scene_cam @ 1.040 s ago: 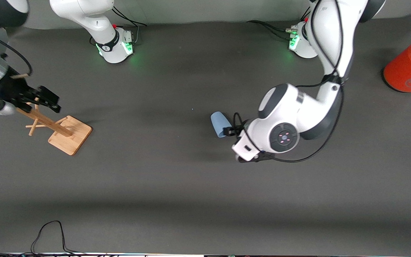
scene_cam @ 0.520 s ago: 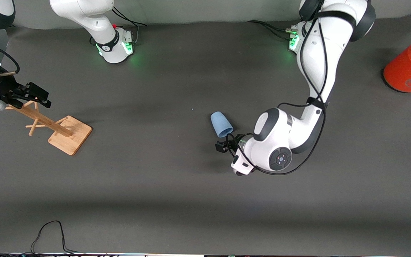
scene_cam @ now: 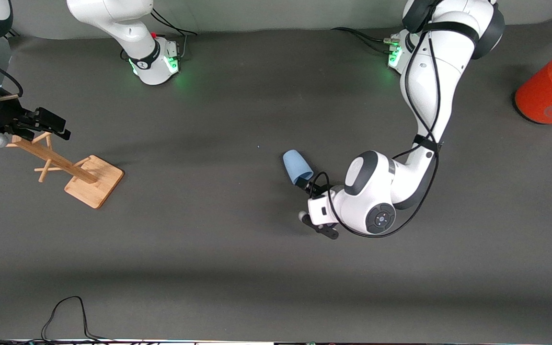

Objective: Rotate and upright cup with both arms
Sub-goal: 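Lower the left gripper over the cup lying on its side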

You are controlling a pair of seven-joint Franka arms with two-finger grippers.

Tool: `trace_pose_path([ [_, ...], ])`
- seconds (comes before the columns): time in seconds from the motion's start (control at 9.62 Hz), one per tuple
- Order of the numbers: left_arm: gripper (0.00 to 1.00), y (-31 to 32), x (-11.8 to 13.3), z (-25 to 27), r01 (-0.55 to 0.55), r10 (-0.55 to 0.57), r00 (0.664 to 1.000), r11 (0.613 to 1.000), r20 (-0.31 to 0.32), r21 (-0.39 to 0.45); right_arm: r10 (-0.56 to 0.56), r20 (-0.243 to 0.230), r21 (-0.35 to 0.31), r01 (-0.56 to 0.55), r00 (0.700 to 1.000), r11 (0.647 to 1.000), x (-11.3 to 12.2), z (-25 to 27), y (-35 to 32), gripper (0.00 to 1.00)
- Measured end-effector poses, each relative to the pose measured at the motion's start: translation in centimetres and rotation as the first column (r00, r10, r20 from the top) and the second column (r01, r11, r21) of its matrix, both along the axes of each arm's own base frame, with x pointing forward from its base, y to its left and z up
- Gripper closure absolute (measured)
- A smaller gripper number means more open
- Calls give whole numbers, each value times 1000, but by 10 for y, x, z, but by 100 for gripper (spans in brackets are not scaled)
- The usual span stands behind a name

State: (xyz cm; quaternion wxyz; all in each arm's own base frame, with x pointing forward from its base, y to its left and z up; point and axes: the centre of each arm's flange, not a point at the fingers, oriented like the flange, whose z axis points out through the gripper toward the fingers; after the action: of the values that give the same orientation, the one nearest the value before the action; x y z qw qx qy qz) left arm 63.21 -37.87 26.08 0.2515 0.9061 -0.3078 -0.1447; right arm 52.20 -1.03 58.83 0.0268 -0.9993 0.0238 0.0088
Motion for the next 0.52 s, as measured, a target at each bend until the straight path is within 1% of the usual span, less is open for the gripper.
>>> trace_pose_path([
  [0.1,0,-4,-5,-7,89,-87,995,995,42,-39,0,-8,0,0,1000,1000,-1,-1,0,0],
  [0.21,0,-5,-11,-21,138,-135,989,989,62,-55,0,-19,0,0,1000,1000,-2,-3,0,0],
  [0.31,3,-4,-19,-38,171,-167,984,983,68,-64,-1,-24,0,1,1000,1000,-1,-5,-1,0],
  [0.42,4,-3,-29,-54,193,-190,980,979,53,-66,-3,-26,-8,3,1000,1000,0,-7,-2,0],
  [0.52,10,-2,-39,-66,184,-183,983,979,17,-86,-27,-21,-15,27,999,1000,3,-4,-3,0],
])
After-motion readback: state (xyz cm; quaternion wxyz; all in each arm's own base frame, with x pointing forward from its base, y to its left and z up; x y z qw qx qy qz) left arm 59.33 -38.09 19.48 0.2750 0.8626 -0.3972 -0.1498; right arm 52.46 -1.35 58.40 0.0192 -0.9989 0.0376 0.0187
